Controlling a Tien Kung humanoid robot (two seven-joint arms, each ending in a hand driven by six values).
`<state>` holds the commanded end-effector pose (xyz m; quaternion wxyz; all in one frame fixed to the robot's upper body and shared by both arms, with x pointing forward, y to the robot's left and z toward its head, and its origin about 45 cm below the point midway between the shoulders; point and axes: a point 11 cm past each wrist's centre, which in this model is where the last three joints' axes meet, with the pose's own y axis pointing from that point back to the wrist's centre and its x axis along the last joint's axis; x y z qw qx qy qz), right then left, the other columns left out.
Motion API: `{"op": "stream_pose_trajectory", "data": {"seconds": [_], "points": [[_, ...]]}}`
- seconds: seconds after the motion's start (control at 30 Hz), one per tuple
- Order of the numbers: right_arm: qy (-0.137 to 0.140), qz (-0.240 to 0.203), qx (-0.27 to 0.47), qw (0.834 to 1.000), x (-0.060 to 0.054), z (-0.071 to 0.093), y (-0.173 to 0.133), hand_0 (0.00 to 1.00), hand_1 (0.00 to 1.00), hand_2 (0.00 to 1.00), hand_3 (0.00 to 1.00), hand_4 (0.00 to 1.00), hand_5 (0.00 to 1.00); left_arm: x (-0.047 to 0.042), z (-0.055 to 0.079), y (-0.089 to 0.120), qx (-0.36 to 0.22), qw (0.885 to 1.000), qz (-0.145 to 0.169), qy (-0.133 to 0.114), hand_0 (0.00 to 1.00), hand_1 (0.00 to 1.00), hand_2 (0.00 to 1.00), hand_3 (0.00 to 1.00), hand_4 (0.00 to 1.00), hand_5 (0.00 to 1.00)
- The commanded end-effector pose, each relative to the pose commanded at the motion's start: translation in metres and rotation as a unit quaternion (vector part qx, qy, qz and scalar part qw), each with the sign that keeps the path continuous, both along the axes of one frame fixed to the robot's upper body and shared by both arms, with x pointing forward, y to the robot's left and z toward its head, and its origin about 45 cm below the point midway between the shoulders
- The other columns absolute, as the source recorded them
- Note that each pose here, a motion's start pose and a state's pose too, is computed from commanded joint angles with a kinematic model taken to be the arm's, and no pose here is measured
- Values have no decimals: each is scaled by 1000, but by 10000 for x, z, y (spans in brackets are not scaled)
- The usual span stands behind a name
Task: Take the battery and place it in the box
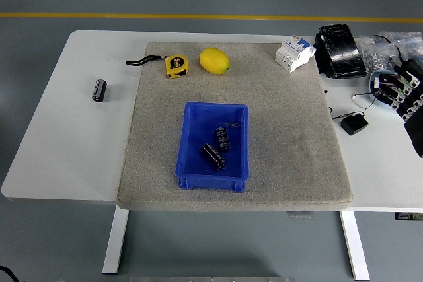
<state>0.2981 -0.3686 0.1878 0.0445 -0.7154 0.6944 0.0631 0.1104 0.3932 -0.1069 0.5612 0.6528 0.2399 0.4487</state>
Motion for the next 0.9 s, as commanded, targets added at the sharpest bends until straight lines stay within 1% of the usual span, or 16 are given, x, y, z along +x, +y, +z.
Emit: {"op": "stream_pose_trajectory", "data": {"seconds": [0.03,0.07,0.1,0.13,0.2,0.27,0.3,0.4,0.47,0.5,0.63,0.67,0.7,0.83,0.87,0.9], "points": [[6,-11,12,1000,-29,-72,31,876,847,882,912,998,990,-15,-3,2,-1,1000,1,2,750,706,726,566,604,530],[13,-17,14,1000,-45,-130,57,901,850,882,912,998,990,-26,-6,2,-2,1000,2,3,748,703,719,565,604,527],[19,-19,12,1000,-51,-168,78,901,850,882,912,998,990,-31,-8,0,-3,1000,3,5,748,703,719,565,604,527],[31,-19,8,999,-53,-230,95,901,850,882,912,998,990,-36,-12,-12,-6,1000,4,6,748,703,719,565,604,527],[39,-20,4,999,-45,-273,93,901,850,882,912,998,990,-26,-14,-35,-11,1000,1,6,748,703,719,565,604,527],[35,-21,-2,999,-29,-253,77,899,852,883,908,998,998,-11,-11,-43,-14,1000,1,3,748,701,716,565,604,527],[27,-22,-4,999,-9,-205,59,899,852,883,908,998,998,8,-7,-41,-14,1000,2,0,748,701,716,565,604,527],[15,-21,-12,1000,14,-127,23,899,852,883,908,998,998,10,-7,-40,-14,1000,4,-2,748,701,716,565,604,527],[11,-22,-15,1000,18,-99,2,899,852,882,903,998,998,-20,-14,-42,-15,1000,8,-2,746,701,716,565,604,527],[12,-22,-17,1000,19,-95,-7,899,852,882,903,998,998,-50,-22,-41,-15,1000,11,0,746,701,716,565,604,527],[18,-22,-20,999,22,-113,-13,899,852,882,903,998,998,-141,-45,-36,-12,1000,16,9,746,701,716,565,604,527],[20,-22,-19,999,20,-120,-7,905,852,881,901,998,996,-168,-50,-31,-10,1000,16,11,750,719,741,565,604,527],[20,-22,-18,999,20,-125,-1,905,852,881,901,998,996,-187,-54,-27,-9,1000,17,12,750,719,741,565,604,527],[22,-17,-16,999,27,-134,37,905,852,881,901,998,996,-232,-63,-24,-4,1000,10,22,750,719,741,565,604,527],[22,-16,-16,999,29,-134,41,905,852,881,900,998,997,-234,-64,-27,-4,1000,8,24,815,801,863,594,629,521],[22,-14,-16,1000,34,-131,51,905,852,881,900,998,997,-241,-69,-41,-7,1000,7,30,815,801,863,594,629,521]]}}
